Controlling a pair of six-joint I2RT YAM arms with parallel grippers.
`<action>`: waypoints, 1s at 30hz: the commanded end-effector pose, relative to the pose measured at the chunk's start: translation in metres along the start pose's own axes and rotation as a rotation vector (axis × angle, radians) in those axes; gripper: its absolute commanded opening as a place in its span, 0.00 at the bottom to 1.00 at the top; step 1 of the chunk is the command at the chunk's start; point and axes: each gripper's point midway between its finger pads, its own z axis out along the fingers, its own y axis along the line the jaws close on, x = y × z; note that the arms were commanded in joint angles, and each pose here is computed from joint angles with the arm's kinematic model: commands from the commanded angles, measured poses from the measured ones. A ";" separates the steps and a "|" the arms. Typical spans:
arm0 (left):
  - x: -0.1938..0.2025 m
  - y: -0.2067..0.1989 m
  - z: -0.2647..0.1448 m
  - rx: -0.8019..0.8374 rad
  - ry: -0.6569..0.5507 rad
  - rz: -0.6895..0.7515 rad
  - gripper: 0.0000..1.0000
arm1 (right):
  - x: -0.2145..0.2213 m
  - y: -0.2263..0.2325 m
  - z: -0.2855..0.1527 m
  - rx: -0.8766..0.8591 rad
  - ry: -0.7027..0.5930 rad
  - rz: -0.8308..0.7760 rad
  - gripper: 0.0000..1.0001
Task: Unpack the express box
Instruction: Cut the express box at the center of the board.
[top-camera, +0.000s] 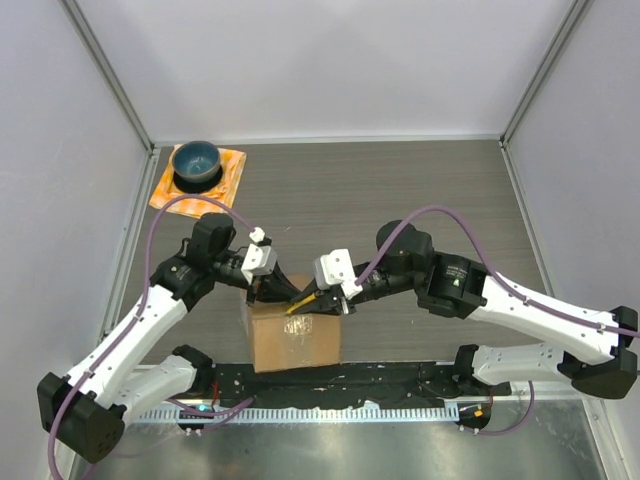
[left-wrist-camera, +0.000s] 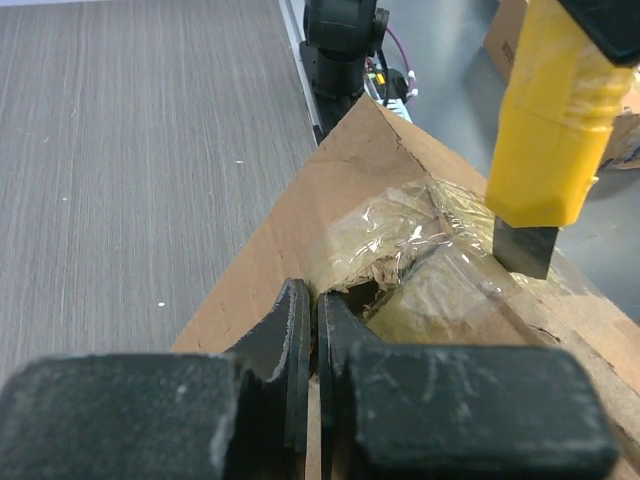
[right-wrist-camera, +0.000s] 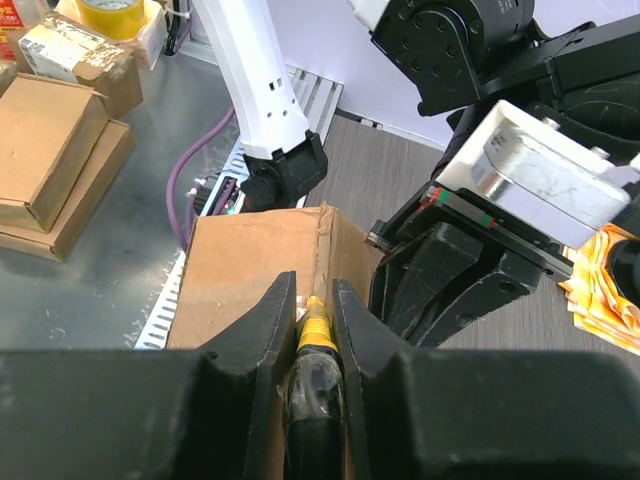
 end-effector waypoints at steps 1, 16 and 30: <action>-0.004 0.002 0.000 0.016 -0.044 -0.081 0.00 | 0.116 0.012 -0.006 0.036 0.415 0.148 0.01; -0.011 0.010 -0.005 0.037 -0.106 -0.148 0.00 | 0.126 0.023 -0.008 0.046 0.474 0.141 0.01; -0.024 -0.007 -0.007 0.122 -0.146 -0.133 0.00 | 0.104 0.024 -0.030 0.110 0.424 0.143 0.01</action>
